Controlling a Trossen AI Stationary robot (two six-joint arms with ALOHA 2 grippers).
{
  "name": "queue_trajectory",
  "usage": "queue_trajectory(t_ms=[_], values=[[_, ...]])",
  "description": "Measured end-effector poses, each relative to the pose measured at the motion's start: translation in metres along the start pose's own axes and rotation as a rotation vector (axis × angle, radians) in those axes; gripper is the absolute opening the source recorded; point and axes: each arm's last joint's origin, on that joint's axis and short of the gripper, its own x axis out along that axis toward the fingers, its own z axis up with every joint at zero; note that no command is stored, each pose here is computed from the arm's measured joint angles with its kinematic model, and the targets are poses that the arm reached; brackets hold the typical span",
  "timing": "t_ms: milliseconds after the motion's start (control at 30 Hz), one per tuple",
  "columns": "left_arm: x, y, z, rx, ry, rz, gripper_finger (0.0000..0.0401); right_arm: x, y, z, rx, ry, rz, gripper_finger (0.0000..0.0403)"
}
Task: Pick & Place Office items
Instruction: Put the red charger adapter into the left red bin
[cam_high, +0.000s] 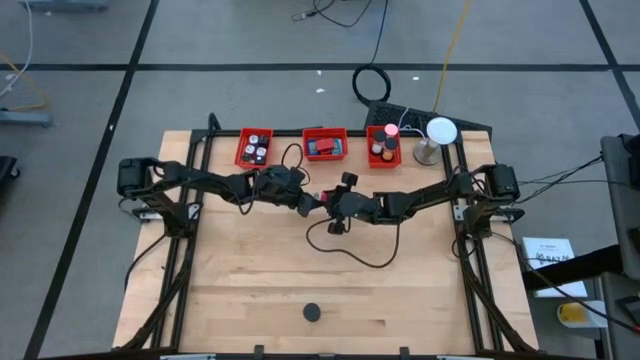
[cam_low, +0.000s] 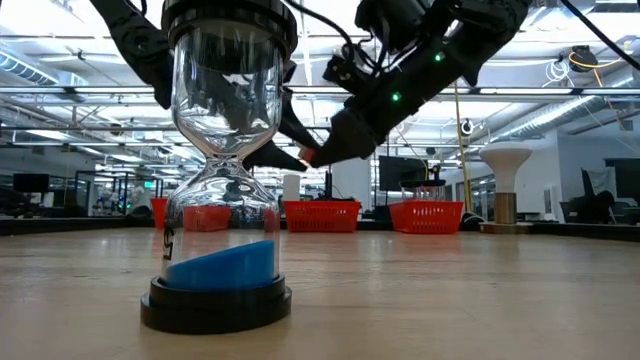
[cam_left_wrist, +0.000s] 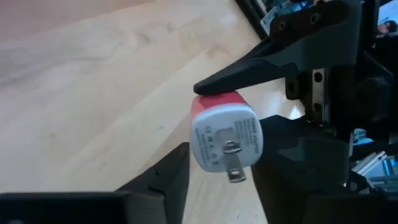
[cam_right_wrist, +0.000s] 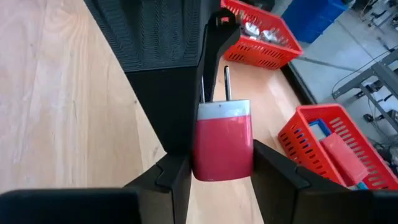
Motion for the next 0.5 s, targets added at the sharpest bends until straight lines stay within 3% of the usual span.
queue_trajectory(t_ms=[267, 367, 500], values=[[-0.0071, -0.0063, 0.0054, 0.032, -0.033, -0.019, 0.0243, -0.001, 0.0017, 0.0059, 0.009, -0.058, 0.061, 0.0125], [-0.0064, -0.0069, 0.0023, 0.022, -0.015, -0.016, 0.0246, -0.0009, 0.0011, 0.0066, 0.009, -0.064, 0.054, 0.0125], [-0.006, -0.0088, -0.0001, 0.022, -0.004, -0.024, 0.0221, -0.0008, 0.0007, 0.0066, 0.012, -0.064, 0.047, 0.0125]])
